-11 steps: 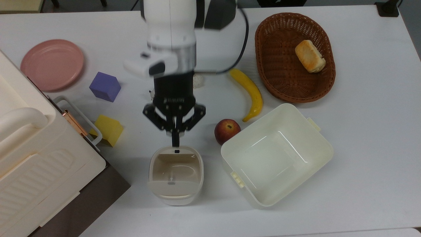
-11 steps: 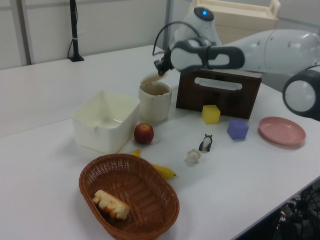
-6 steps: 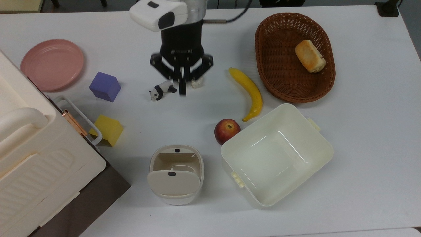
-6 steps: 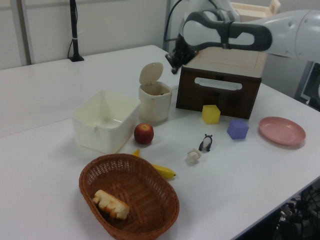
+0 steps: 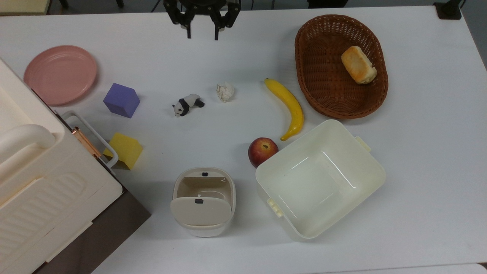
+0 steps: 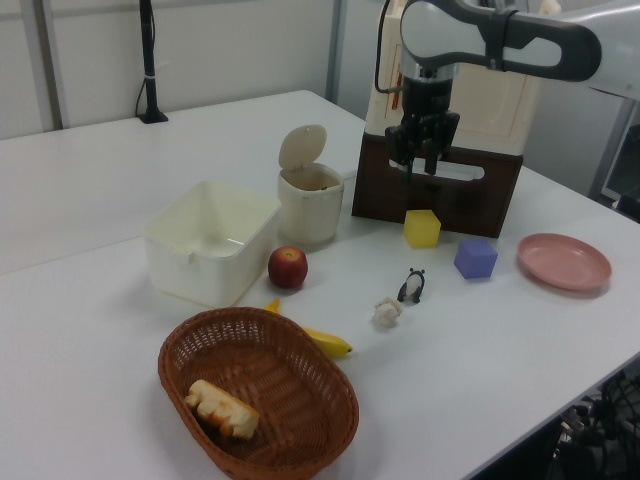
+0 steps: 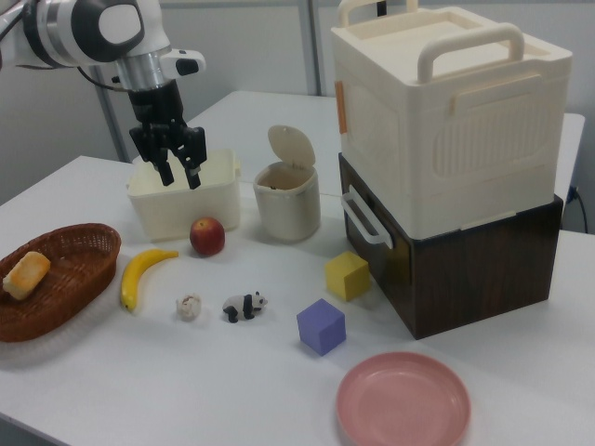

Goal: Open the trash can

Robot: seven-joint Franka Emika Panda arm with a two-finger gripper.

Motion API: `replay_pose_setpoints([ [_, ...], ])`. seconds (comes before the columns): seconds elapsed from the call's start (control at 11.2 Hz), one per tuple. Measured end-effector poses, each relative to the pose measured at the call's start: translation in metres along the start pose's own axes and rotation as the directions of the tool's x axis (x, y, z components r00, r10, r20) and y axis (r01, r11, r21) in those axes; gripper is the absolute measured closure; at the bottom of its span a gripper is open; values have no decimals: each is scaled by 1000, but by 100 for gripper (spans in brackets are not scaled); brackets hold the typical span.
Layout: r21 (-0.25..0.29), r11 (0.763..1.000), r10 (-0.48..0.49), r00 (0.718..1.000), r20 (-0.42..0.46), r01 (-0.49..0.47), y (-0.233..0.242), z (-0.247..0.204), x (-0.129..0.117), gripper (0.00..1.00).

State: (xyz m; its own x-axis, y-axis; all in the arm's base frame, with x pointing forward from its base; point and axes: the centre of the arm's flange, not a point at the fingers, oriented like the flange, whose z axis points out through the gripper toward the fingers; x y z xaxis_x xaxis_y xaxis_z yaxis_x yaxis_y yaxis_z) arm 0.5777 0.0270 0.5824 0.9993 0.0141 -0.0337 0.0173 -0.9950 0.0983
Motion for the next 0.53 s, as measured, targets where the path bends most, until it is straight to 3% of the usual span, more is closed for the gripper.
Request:
replay_pose_setpoints([
  [0.09, 0, 1000, 17, 1000, -5, -17, 9, -3, -1, 24],
  [0.27, 48, 997, 69, 998, -10, -68, 33, -7, -4, 0],
  [0.53, 98, 990, 105, 994, -26, -102, 46, -18, -11, 0],
])
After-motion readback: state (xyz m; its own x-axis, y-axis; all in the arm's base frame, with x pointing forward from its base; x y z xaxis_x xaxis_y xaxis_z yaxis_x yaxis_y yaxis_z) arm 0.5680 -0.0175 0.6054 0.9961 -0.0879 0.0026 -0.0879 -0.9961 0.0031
